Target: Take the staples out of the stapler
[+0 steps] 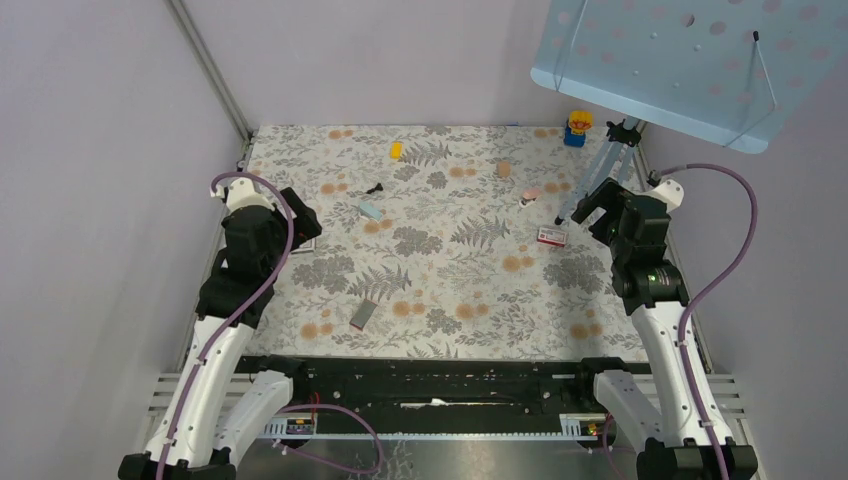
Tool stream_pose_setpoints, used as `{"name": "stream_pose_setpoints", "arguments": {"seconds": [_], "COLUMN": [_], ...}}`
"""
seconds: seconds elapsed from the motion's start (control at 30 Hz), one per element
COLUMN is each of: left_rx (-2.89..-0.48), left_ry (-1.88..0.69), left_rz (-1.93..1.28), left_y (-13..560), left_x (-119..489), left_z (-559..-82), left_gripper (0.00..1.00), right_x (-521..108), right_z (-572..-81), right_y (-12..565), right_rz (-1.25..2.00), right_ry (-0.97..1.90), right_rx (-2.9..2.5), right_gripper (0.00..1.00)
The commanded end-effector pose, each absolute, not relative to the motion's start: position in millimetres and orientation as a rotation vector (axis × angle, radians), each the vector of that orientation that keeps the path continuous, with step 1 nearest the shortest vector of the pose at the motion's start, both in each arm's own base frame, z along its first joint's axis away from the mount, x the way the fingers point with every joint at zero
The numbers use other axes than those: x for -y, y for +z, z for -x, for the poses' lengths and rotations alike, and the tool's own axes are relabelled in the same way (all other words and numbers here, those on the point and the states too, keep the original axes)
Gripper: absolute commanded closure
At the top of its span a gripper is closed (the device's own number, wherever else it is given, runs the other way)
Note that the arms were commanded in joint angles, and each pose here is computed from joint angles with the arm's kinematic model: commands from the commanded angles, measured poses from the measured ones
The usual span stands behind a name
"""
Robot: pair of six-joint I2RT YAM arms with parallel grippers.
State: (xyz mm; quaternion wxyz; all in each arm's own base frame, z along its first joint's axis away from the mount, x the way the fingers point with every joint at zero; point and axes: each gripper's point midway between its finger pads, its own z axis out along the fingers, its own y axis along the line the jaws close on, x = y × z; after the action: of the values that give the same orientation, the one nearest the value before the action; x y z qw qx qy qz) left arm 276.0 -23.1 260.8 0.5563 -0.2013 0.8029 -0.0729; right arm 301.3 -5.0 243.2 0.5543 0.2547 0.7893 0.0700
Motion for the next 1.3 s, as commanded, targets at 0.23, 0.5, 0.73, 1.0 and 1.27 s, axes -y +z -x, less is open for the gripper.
{"name": "stream_pose_setpoints", "arguments": {"seconds": [0.23, 0.5, 0.73, 1.0, 1.27], "left_rx": [-1.867, -1.898, -1.922, -1.981, -2.036], "left_ry": [-0.097, -0.059, -0.043, -0.080, -0.076], "left_rz": [0.481, 0.447, 0.395, 0.340, 0.333], "left_y": [268, 261, 257, 230, 215], "left_x": [12, 10, 12, 24, 25], "left_z": [-284, -286, -289, -295, -293], "left_gripper": [0.01, 0.01, 0.01, 0.01, 0.01], "right_x": [4, -27, -50, -68, -84], "right_z": [-310, -332, -346, -357, -379], "right_y": [257, 235, 208, 165, 119], "right_rz": [-0.637, -0.563, -0.488, -0.387, -0.361], "right_ry": [0.193, 0.334, 0.337, 0.162, 0.185], "right_rx": [-1.823, -1.955, -2.060, -2.189, -2.308], "right_gripper": [0.00, 0.00, 0.00, 0.05, 0.11]}}
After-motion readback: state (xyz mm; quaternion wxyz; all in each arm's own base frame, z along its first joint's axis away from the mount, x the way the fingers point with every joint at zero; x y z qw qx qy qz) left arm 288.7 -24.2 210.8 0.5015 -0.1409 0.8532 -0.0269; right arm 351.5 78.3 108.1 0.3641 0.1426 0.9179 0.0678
